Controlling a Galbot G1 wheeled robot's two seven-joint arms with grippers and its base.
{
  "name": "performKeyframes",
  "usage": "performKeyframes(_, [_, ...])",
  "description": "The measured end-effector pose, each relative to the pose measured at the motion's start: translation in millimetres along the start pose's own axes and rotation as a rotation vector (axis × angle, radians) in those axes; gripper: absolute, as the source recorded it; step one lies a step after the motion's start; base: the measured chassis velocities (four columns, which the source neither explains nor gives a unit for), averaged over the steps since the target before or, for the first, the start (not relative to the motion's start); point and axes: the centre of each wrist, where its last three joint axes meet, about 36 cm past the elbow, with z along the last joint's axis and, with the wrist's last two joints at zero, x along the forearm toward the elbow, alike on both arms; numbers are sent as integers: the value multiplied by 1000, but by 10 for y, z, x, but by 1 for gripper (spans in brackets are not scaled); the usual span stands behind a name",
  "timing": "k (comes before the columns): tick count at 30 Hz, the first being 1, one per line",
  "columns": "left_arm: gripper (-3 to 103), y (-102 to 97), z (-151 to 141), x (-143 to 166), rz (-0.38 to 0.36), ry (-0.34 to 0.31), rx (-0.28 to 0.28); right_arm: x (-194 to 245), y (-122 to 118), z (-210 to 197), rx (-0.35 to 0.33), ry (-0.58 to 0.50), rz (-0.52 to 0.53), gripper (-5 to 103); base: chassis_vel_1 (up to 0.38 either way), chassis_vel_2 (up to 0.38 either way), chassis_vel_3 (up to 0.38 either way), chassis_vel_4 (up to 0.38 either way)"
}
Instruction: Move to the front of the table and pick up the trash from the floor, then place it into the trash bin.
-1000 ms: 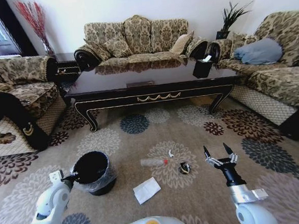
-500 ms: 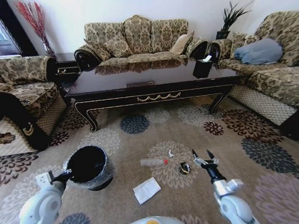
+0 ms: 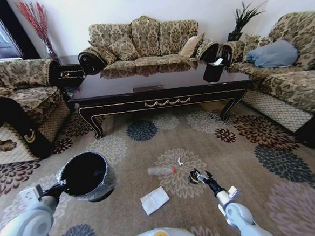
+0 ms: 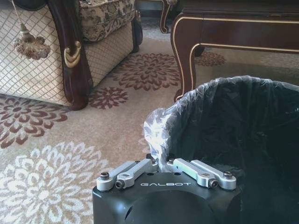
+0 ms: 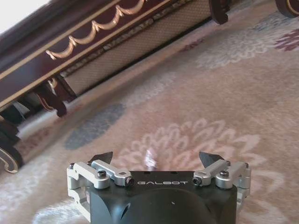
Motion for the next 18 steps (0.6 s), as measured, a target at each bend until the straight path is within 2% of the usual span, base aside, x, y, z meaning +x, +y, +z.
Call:
performKeyframes(7, [3, -30, 34, 90, 5, 6, 2, -236, -248, 70, 48, 3, 8, 100, 0, 0, 0, 0])
performKeyframes(13, [3, 13, 20, 137, -14, 2, -10, -427, -299, 161, 31, 9, 39, 100, 0, 0, 0, 0])
performKeyframes(18, [3, 31, 23, 184, -25, 2, -12, -481, -410, 252, 32, 47, -10, 100, 0, 0, 0, 0])
